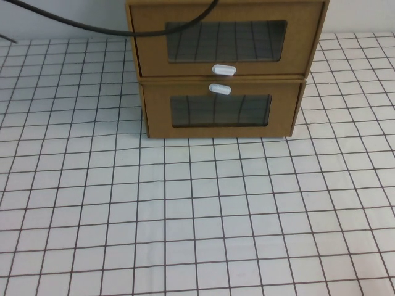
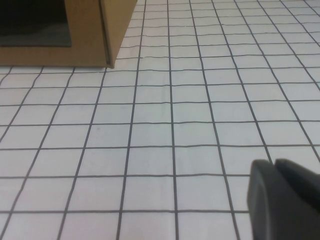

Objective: Open the shoe box
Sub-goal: 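Pull the top drawer of the cardboard box fully open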

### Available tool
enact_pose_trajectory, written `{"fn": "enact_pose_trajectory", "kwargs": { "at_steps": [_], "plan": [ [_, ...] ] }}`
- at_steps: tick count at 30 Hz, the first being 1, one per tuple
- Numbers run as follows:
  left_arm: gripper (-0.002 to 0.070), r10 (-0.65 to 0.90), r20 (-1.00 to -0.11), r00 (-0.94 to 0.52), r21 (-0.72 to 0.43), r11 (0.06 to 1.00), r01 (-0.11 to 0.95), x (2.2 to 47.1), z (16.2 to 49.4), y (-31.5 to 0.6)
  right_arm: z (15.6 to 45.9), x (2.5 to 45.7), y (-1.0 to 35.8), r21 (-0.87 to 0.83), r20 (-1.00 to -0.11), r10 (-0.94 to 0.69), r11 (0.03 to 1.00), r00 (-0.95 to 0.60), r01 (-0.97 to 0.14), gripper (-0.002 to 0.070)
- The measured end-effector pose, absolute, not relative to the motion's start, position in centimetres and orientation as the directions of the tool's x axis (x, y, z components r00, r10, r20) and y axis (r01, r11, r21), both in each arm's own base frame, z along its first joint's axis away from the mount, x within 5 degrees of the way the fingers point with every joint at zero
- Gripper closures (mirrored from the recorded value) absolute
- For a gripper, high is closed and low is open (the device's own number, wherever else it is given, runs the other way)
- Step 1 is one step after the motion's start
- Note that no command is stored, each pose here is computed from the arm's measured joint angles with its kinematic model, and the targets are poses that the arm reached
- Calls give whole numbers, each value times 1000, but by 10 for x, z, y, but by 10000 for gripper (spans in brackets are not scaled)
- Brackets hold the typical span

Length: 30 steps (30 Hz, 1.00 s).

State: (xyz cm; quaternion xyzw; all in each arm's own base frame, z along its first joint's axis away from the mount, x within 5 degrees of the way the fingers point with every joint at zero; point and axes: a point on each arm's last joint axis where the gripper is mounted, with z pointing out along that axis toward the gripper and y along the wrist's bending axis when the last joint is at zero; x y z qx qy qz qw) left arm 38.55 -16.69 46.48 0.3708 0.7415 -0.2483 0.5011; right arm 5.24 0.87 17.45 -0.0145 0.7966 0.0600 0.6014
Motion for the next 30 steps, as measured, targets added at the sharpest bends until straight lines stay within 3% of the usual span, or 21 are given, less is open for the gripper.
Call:
{"fn": "enact_pose_trajectory", "kwargs": {
  "at_steps": [9,21,30],
  "plan": [
    [678,338,-907,-253,-29,548,836,420,424,-202,174,52,9,78,-960,49,992,-276,-95,689],
    [678,378,-879,-291,-33,560,828,437,395,-206,174,52,9,78,-960,49,992,-276,-95,690],
    [678,373,-883,-284,-26,566,824,440,394,-206,174,52,9,78,-960,49,992,-276,-95,689]
  ]
}}
